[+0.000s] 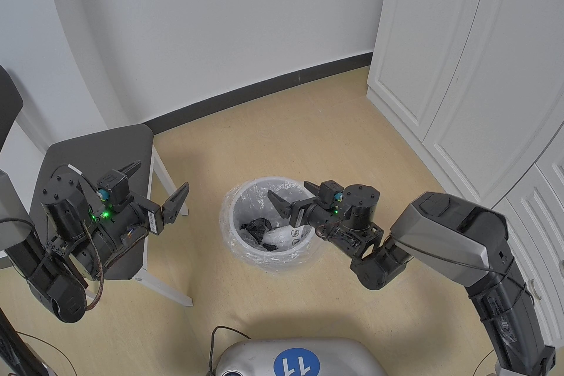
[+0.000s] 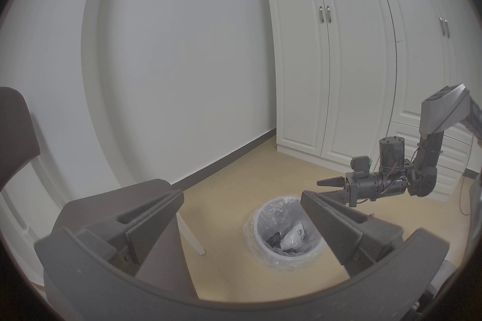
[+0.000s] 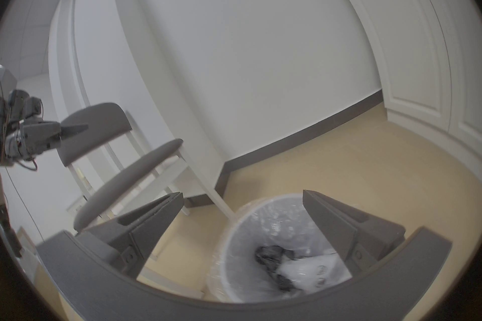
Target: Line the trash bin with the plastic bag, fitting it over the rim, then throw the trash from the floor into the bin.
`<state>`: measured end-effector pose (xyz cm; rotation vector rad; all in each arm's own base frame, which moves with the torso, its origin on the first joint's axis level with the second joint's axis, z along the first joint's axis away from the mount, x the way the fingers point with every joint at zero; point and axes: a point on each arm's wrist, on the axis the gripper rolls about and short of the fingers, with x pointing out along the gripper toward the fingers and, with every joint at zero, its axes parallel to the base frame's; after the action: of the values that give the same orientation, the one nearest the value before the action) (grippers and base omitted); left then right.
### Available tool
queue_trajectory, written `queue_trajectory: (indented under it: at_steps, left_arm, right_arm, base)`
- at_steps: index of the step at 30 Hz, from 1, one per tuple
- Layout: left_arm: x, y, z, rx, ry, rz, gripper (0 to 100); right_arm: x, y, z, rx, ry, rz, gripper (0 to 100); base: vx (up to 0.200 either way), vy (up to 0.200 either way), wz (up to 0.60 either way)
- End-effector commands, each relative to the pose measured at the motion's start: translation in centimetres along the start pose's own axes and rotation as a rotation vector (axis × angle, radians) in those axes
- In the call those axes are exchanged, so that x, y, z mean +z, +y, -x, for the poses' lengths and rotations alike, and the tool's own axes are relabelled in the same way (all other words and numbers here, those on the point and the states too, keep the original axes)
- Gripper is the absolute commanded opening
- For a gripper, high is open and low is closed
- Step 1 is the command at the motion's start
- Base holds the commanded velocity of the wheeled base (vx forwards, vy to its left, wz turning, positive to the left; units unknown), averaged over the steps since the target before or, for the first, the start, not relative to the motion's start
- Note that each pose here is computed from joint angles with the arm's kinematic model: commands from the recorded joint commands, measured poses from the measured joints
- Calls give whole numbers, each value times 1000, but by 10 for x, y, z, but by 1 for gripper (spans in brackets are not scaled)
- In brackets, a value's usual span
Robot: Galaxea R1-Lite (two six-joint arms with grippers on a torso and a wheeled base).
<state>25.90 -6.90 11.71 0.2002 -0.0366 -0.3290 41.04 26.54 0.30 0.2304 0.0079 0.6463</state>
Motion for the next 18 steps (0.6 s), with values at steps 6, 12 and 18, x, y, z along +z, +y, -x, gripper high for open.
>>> queue_trajectory:
  at_steps: [6, 12, 18]
  left_arm:
    - [-4, 5, -6, 19, 10, 0, 100]
    - [2, 21, -8, 79, -23, -3, 100]
    - [24, 47, -7, 173, -119, -11, 100]
  right_arm:
    - [49, -54, 38, -382, 282, 165, 100]
    - [60, -81, 73, -604, 325, 165, 100]
    - [94, -80, 104, -684, 277, 159, 100]
  base:
    - [0, 0, 0]
    - [0, 0, 0]
    - [0, 0, 0]
